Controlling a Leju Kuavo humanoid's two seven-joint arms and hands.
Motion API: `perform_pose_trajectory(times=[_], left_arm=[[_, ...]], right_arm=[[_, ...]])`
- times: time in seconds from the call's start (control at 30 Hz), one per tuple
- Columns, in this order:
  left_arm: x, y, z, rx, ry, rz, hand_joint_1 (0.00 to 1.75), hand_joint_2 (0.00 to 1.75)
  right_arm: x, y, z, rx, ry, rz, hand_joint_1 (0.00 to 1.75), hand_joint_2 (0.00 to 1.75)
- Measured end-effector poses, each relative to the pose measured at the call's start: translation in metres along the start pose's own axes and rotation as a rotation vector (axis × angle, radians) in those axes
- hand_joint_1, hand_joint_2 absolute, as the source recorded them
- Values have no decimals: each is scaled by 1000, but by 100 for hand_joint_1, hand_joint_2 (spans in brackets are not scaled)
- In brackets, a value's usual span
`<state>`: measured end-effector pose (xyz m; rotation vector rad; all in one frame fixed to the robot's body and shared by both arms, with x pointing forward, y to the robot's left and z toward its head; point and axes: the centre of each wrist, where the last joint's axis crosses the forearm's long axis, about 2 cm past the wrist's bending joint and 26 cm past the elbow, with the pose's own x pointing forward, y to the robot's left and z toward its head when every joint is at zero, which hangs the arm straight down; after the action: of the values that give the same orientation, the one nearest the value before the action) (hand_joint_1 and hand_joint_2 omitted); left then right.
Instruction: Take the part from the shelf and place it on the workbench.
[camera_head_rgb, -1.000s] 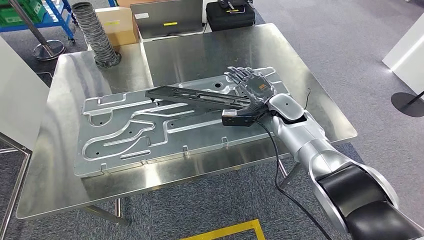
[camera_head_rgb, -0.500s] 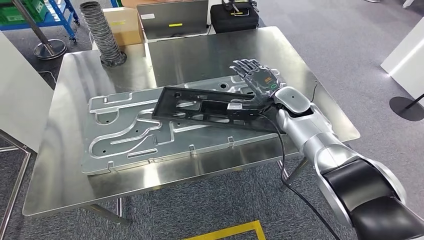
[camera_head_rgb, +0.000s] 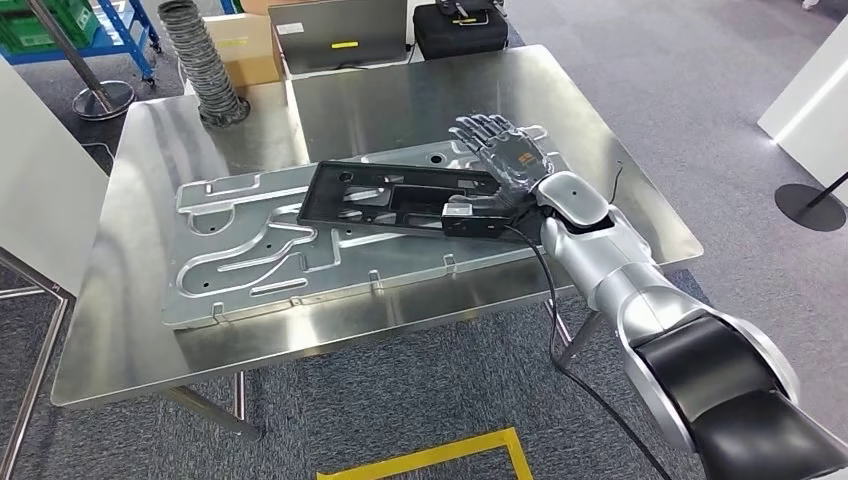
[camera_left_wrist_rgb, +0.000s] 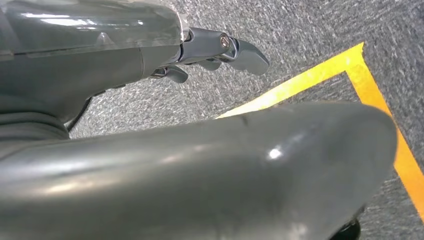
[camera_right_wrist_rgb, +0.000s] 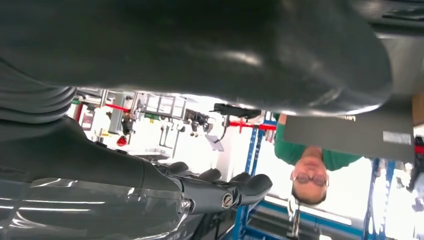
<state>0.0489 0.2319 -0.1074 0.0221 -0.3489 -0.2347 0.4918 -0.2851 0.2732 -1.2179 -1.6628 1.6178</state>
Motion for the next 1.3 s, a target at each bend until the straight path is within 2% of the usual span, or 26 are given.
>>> perform_pose_trajectory(times=[0.23, 0.5, 0.8, 1.13, 1.3], left_arm=[[-2, 0, 0, -3, -1, 0, 0, 0], [4, 5, -1, 9, -16, 3, 0, 0], [4, 5, -1, 2, -16, -4, 0, 0], [3, 4, -1, 1, -12, -4, 0, 0], [4, 5, -1, 4, -19, 0, 0, 0]], right_arm=[[2, 20, 14, 43, 25, -4, 0, 0], [-12, -2, 5, 45, 24, 37, 0, 0], [1, -1, -2, 34, -9, 6, 0, 0], [-5, -4, -1, 38, 19, 12, 0, 0], [-8, 7, 7, 32, 54, -6, 0, 0]])
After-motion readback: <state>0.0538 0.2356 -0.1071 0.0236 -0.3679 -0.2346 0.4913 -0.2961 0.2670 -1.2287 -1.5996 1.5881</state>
